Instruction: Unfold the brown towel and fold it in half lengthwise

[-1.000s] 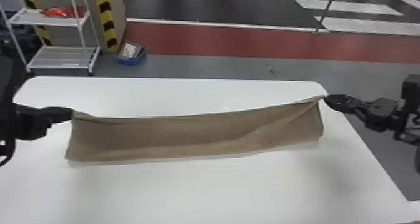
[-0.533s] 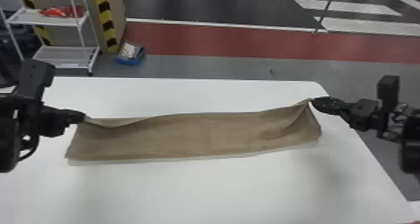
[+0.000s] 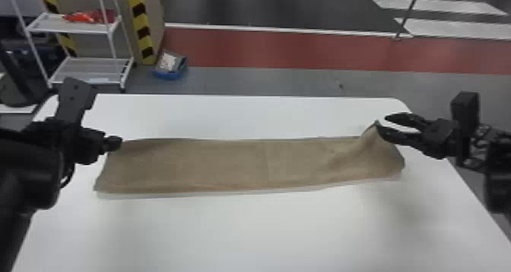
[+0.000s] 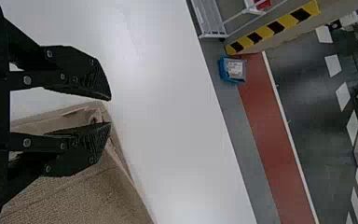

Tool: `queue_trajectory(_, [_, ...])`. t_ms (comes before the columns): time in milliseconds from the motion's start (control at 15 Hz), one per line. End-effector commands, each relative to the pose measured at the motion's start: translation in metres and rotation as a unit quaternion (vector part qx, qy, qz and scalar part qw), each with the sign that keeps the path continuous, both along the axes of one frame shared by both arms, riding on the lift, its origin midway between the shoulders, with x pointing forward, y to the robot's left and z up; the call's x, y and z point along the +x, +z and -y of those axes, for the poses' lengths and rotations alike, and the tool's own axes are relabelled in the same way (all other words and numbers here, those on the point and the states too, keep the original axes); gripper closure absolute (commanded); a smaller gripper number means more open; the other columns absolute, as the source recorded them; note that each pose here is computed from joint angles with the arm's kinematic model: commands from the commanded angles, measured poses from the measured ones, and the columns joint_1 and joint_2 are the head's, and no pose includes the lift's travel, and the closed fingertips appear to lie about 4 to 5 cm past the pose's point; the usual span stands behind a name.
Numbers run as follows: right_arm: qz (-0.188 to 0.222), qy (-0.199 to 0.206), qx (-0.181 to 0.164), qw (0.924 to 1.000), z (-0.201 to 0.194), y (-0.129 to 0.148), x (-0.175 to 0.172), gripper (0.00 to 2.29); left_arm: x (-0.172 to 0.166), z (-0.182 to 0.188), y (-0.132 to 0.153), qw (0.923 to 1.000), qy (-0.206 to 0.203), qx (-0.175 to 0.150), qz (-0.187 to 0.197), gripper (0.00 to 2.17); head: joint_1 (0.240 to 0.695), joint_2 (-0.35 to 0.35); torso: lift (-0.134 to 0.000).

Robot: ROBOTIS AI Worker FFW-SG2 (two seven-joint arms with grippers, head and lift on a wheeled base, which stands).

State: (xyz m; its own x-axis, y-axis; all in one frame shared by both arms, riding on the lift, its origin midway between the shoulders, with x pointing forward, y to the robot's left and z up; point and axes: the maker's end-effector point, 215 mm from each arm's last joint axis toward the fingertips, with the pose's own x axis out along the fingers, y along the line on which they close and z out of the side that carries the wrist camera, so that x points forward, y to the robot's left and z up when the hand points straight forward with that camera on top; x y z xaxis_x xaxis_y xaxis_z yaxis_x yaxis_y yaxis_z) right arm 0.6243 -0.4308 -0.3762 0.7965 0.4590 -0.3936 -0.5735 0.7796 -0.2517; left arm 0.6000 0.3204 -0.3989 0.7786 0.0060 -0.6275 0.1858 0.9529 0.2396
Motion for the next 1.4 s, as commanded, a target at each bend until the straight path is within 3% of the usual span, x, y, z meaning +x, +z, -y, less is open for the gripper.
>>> queue_trajectory(0, [0.005,-0.008,0.003,0.9999,0.011,0.004,-0.003,0.03,0.001,-0.001,0.011,0.9994,-0.002,-0.017,0.031,0.04,0.695,-0.099,-0.125])
queue_trajectory(267, [0.018,-0.022,0.016,0.9995,0.031,0.008,-0.019,0.05,-0.016,-0.012,0.017,0.9986,0.008,-0.031,0.042,0.07,0.695,-0.112,-0.125])
queue_trajectory(467, [0.024,-0.027,0.038,0.9986,0.040,0.007,-0.041,0.05,-0.035,-0.018,0.015,0.9929,0.021,-0.107,0.046,0.07,0.695,-0.117,-0.125])
queue_trajectory(800, [0.052,-0.023,0.085,0.9948,0.038,0.002,-0.075,0.05,-0.055,-0.032,-0.011,0.9877,0.044,-0.148,0.027,0.07,0.695,-0.122,-0.125])
queue_trajectory(1133, [0.096,0.011,0.127,0.9871,-0.023,0.009,-0.087,0.07,-0.059,-0.006,-0.030,0.9822,0.033,-0.185,0.005,0.07,0.695,-0.109,-0.125])
queue_trajectory(1333, [0.106,0.033,0.137,0.9843,-0.059,0.008,-0.087,0.09,-0.055,0.005,-0.037,0.9827,0.031,-0.183,-0.008,0.09,0.695,-0.079,-0.125])
